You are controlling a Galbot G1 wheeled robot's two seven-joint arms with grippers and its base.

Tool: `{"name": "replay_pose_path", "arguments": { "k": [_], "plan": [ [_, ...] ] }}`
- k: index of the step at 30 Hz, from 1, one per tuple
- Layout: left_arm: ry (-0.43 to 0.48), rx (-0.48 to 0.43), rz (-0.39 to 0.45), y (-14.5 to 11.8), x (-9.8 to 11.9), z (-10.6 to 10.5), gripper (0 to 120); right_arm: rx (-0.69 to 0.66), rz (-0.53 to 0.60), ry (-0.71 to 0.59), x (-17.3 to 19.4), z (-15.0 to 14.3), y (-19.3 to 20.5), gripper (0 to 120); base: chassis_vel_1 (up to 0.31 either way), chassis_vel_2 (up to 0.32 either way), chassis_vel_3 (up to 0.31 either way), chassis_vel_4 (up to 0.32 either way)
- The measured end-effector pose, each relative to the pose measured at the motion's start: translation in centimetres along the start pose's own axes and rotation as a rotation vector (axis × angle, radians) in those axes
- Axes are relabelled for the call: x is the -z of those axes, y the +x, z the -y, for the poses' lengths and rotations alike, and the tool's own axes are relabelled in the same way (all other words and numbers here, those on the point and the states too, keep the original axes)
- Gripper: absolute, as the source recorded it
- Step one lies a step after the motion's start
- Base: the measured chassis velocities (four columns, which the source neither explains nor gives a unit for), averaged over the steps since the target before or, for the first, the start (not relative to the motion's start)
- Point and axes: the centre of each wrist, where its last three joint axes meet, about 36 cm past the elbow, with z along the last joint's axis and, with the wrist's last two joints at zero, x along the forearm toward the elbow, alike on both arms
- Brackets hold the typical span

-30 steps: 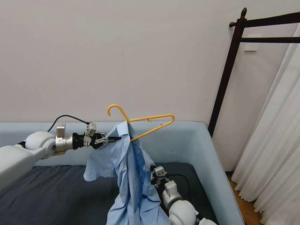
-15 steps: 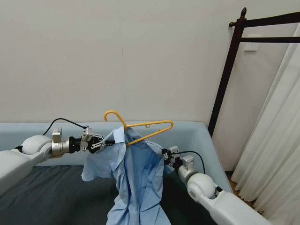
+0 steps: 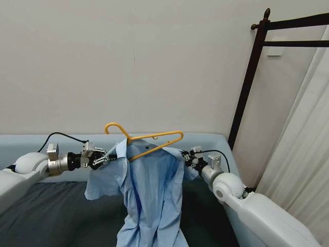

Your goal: Pick up the clothes from the sofa and hang them on the clothes hanger.

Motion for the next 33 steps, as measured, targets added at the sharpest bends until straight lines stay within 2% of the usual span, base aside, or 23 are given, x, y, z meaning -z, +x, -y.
{"name": "replay_pose_path", "arguments": {
  "k": [5, 8, 13, 15, 21, 27, 30, 33],
  "plan": [
    [-0.057, -0.094, -0.073, 0.5, 0.4, -0.2, 1, -0.001, 0.016, 0.01, 1.4, 0.5, 0.3, 0, 0.0, 0.0, 0.0, 0.0],
    [-0.072, -0.105, -0.101, 0.8, 0.4, -0.3, 1, 0.001, 0.031, 0.017, 2.3, 0.7, 0.6, 0, 0.0, 0.0, 0.0, 0.0],
    [-0.086, -0.082, -0.134, 1.4, 0.3, -0.5, 1, 0.005, 0.062, 0.04, 3.7, 1.1, 1.6, 0, 0.0, 0.0, 0.0, 0.0],
    [-0.115, -0.055, -0.175, 2.1, 0.2, -0.9, 1, 0.017, 0.086, 0.07, 4.7, 1.3, 2.7, 0, 0.0, 0.0, 0.0, 0.0],
    [-0.137, 0.009, -0.199, 2.8, 0.2, -1.4, 1, 0.055, 0.111, 0.131, 5.2, 1.2, 4.8, 0, 0.0, 0.0, 0.0, 0.0],
    [-0.157, 0.047, -0.243, 3.4, 0.4, -1.9, 1, 0.12, 0.144, 0.154, 5.8, -0.5, 7.0, 0, 0.0, 0.0, 0.0, 0.0],
    [-0.172, 0.073, -0.275, 2.6, 0.8, -1.8, 1, 0.157, 0.164, 0.156, 6.7, -1.5, 8.1, 0, 0.0, 0.0, 0.0, 0.0],
    [-0.161, 0.085, -0.271, 1.0, 1.7, -1.4, 1, 0.183, 0.178, 0.158, 7.6, -2.3, 8.5, 0, 0.0, 0.0, 0.0, 0.0]
  ]
}}
